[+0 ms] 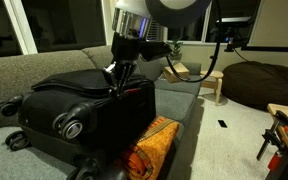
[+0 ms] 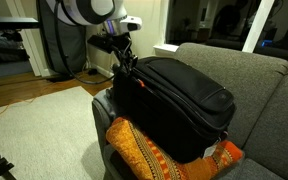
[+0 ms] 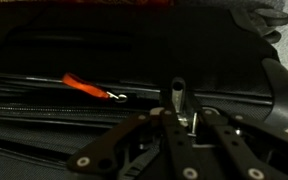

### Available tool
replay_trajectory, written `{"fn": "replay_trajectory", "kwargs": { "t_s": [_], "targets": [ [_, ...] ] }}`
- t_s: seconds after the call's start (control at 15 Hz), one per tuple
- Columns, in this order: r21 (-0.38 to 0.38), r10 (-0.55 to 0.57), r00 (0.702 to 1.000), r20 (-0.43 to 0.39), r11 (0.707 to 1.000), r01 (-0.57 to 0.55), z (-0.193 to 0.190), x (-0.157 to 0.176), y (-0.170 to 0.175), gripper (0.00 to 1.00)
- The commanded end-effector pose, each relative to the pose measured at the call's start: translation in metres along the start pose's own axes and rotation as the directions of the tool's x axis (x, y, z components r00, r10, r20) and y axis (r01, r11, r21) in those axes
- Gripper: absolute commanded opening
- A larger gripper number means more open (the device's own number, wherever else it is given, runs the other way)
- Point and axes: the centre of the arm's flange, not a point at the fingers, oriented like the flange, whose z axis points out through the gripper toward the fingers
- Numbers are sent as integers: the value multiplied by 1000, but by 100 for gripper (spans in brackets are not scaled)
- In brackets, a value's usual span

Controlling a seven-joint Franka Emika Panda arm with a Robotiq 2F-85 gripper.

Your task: Slide the zip to the right

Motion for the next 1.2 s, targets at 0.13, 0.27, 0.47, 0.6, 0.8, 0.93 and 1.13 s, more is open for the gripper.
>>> {"fn": "replay_trajectory", "kwargs": {
  "t_s": [0.13,0.27,0.47,0.6,0.8,0.93,1.13],
  "targets": [
    [-14,41,999,3,999,-41,-16,13,36,6],
    [-16,53,999,9,998,-53,-17,12,41,6],
    [-23,66,998,21,998,-65,-18,12,46,6],
    [-27,74,997,27,997,-74,-19,13,51,6],
    [-33,92,995,35,995,-91,-22,14,60,6],
    [-37,104,994,41,994,-102,-23,12,66,6],
    [-47,123,991,46,992,-121,-24,10,78,6]
  ]
}}
